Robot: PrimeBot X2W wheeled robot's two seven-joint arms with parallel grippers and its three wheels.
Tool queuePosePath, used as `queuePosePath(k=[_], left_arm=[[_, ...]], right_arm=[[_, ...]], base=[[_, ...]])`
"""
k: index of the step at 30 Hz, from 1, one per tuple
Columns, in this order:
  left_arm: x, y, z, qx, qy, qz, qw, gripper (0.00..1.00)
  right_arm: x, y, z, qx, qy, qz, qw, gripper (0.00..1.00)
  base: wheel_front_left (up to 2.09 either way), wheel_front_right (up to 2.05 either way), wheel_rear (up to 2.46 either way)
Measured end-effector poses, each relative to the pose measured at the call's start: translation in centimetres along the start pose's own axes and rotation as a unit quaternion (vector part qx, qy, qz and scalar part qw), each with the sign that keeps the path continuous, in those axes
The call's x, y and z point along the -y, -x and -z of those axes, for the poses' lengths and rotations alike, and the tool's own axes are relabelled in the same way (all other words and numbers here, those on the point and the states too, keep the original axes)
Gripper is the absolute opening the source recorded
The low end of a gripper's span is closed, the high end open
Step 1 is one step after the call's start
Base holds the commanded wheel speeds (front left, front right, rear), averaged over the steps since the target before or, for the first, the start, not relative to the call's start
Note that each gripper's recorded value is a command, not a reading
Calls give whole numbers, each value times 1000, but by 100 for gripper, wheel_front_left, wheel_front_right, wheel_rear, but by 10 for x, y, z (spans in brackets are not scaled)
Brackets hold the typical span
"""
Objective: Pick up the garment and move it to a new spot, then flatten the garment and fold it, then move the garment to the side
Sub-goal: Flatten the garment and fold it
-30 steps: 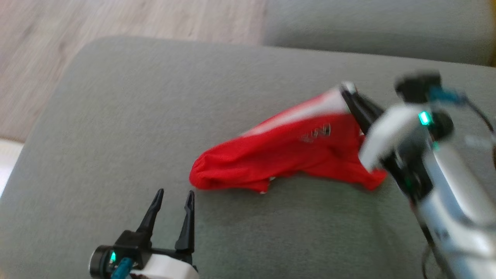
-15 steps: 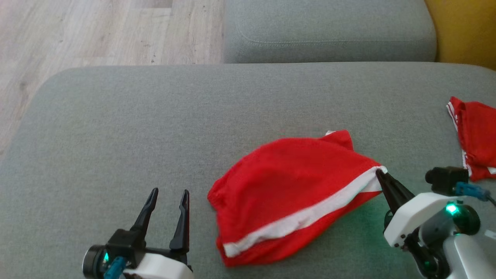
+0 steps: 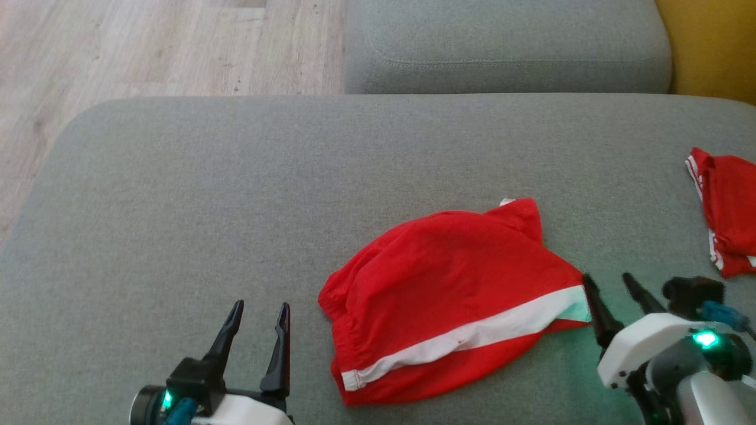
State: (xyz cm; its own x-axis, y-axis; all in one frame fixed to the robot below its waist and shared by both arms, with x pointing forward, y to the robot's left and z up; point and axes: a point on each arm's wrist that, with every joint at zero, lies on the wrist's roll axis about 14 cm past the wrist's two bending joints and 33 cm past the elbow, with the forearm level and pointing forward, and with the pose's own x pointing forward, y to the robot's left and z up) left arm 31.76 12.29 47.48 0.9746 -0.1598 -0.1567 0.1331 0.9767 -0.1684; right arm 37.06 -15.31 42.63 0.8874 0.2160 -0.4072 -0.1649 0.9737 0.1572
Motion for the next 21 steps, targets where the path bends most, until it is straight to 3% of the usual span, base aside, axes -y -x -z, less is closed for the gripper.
queuePosePath(k=[7, 21], left_arm=[[7, 1, 0, 3, 5, 12, 1000, 100], [2, 8, -1, 23, 12, 1, 1000, 100]], right_arm=[[8, 9, -26, 75, 7, 24, 997, 100], [-14, 41, -59, 181, 30, 22, 983, 100]], base=[[0, 0, 0], [0, 0, 0]])
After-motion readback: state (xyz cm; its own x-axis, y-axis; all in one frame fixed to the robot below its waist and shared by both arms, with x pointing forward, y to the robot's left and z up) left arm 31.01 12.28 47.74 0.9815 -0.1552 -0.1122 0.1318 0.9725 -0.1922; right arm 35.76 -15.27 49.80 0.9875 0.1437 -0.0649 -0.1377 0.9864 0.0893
